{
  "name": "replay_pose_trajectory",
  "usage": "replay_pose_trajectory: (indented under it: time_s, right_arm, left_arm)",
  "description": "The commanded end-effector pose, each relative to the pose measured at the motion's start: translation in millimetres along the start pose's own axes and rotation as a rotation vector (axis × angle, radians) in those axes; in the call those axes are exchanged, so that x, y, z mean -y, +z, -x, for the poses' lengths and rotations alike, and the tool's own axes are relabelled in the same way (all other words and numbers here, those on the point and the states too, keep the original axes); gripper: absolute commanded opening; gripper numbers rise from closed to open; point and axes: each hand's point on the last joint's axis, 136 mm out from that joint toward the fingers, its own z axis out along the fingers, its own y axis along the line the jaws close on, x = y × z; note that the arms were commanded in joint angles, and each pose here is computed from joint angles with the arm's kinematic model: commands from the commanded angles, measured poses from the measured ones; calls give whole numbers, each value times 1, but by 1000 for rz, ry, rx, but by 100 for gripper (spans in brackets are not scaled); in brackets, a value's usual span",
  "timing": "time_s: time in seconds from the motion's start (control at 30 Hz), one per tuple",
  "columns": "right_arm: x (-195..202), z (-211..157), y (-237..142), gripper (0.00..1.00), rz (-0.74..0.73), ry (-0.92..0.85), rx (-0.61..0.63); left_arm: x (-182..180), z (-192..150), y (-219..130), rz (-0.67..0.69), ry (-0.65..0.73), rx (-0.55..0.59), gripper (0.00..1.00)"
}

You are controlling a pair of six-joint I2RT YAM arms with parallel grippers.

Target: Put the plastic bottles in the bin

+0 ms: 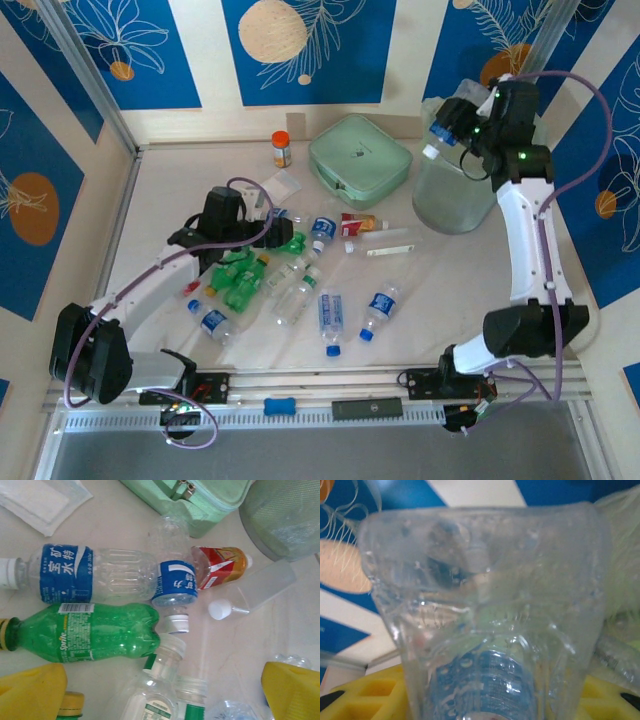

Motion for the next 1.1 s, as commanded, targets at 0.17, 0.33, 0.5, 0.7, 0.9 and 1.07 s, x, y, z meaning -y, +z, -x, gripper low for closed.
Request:
replay_pose_trajectory:
  time_s: [0.17,0.33,0.5,0.7,0.9,1.07]
  right_arm:
    - [56,58,31,47,-76,156,106]
    - [88,64,50,47,-141,201,102]
    - [98,51,75,47,-181,196,40]
    - [101,20,108,48,-220,172,-53]
    - [112,-2,132,51,-266,200,-129]
    - [116,-8,139,57,-279,219,-154]
  left_arm:
    - [14,25,-30,-20,-62,81,99]
    - [1,11,-29,-8,-151,124,99]
    - [-13,-6,-22,8,-232,147,99]
    - [-22,-19,-20,12,-290,157,99]
    - [-24,-25,-30,20,-271,175,99]
    - [-25,-30,-39,33,-242,178,99]
